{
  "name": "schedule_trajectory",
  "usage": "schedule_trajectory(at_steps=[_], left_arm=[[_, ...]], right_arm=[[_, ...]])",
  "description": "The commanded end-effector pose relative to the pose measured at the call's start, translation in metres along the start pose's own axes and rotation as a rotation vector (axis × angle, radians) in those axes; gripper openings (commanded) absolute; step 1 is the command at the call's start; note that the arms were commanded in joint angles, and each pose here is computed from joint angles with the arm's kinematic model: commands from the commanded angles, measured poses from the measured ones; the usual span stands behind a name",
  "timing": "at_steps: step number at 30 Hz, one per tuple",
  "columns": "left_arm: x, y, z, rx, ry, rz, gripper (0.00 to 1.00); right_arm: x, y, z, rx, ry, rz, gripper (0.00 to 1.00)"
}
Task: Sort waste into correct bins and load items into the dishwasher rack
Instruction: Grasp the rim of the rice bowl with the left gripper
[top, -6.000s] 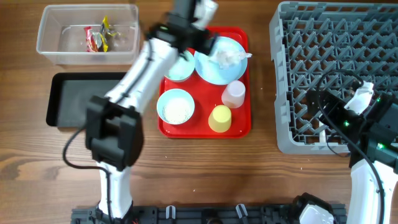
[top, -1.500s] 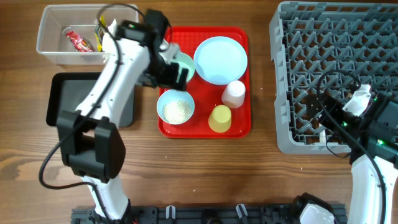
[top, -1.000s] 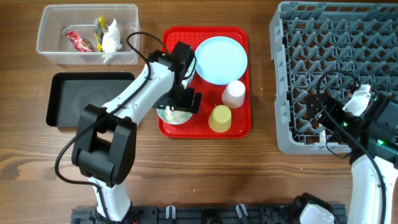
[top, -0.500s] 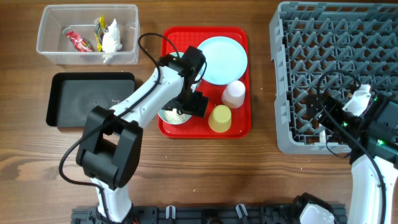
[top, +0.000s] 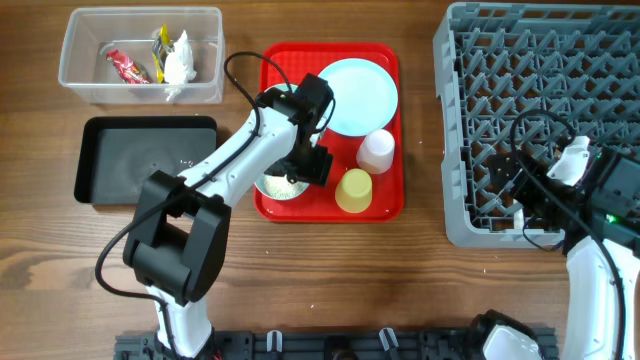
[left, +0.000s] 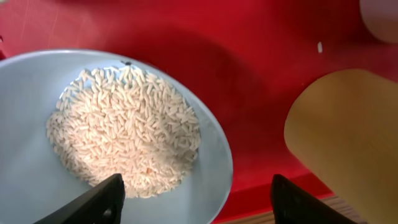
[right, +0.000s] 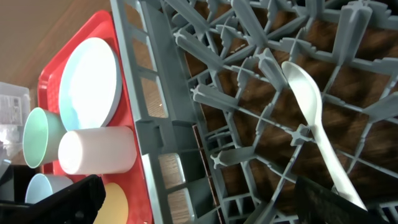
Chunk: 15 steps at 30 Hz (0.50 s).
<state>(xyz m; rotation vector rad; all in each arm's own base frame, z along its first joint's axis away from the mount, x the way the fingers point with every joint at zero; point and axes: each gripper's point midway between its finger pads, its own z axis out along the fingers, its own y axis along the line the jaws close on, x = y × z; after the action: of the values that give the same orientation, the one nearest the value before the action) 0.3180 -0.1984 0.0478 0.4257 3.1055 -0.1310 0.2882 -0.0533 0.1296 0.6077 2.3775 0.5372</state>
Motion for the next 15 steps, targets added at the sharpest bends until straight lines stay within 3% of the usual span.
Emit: schedule_trajectory(at_steps=[1, 9, 15], left_arm=[[-0.001, 0.000, 0.007, -0.006, -0.003, -0.004, 0.66], [-0.019, -0.005, 0.006, 0.014, -0.076, 0.002, 0.49], [-0.011, -0.009, 0.023, 0.015, -0.075, 0.022, 0.45]], right_arm=[[-0.003, -0.003, 0.001, 0.012, -0.002, 0.010, 1.00], [-0.003, -0.001, 0.001, -0.001, 0.001, 0.009, 1.00], [-0.016, 0.034, -0.009, -0.174, -0.037, -0.092, 1.00]])
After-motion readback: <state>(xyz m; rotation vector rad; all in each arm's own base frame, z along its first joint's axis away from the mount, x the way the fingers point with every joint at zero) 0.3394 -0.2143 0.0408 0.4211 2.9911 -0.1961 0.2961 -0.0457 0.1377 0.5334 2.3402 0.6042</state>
